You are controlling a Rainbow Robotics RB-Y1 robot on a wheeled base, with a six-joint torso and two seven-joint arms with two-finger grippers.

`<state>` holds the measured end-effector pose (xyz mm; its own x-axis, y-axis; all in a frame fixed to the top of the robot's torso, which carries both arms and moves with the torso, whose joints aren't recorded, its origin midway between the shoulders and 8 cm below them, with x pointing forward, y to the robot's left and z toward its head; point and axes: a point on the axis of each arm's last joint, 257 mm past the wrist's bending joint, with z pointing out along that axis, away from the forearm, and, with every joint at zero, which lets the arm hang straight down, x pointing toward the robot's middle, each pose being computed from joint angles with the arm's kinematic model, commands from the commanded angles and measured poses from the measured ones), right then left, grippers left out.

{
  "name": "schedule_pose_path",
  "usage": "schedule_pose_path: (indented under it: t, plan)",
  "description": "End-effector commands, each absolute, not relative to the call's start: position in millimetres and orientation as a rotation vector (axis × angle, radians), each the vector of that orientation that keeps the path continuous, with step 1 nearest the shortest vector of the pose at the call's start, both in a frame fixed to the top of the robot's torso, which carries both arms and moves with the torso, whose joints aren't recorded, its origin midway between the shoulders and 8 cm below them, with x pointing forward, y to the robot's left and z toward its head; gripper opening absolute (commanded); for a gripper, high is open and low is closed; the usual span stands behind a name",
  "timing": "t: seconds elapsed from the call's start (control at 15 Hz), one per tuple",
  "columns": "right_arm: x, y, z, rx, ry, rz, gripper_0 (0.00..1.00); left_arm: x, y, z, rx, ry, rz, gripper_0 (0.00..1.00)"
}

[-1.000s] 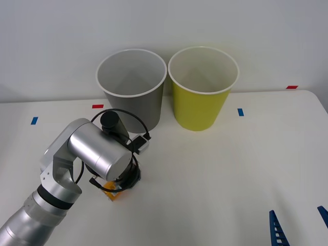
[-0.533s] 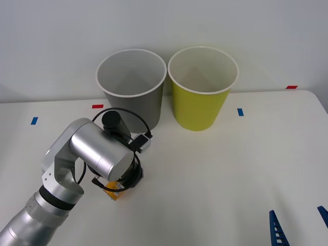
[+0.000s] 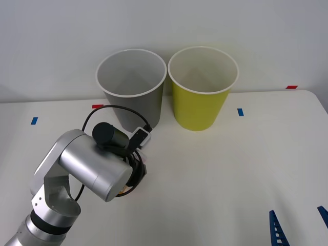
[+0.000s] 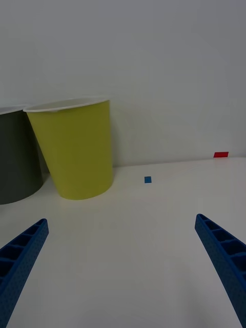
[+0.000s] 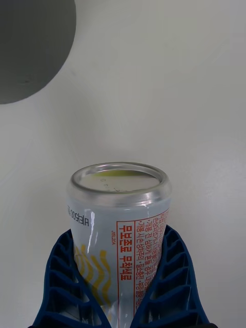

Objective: Put cans in the gray bin and PET bottles in the light green bin.

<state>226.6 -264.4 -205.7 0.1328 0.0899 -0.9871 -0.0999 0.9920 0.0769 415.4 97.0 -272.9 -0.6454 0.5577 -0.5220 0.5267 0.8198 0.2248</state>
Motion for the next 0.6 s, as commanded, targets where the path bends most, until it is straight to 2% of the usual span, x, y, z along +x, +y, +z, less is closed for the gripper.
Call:
schedule_pose_path:
  t: [0.07, 0.4, 0.6]
  plan:
    - [226.6, -264.4, -205.7, -0.008, 1.431, 0.138, 1.0, 413.4, 92.9, -252.3, 0.765, 2.324, 0.048, 0.0]
    - [226.6, -264.4, -205.7, -0.008, 1.431, 0.138, 1.0, 420.6, 102.9, -192.1, 0.739, 2.139, 0.054, 0.0]
    - [226.6, -264.4, -205.7, -0.008, 1.431, 0.138, 1.0, 412.3, 107.8, -147.8, 0.707, 2.041, 0.0, 0.0]
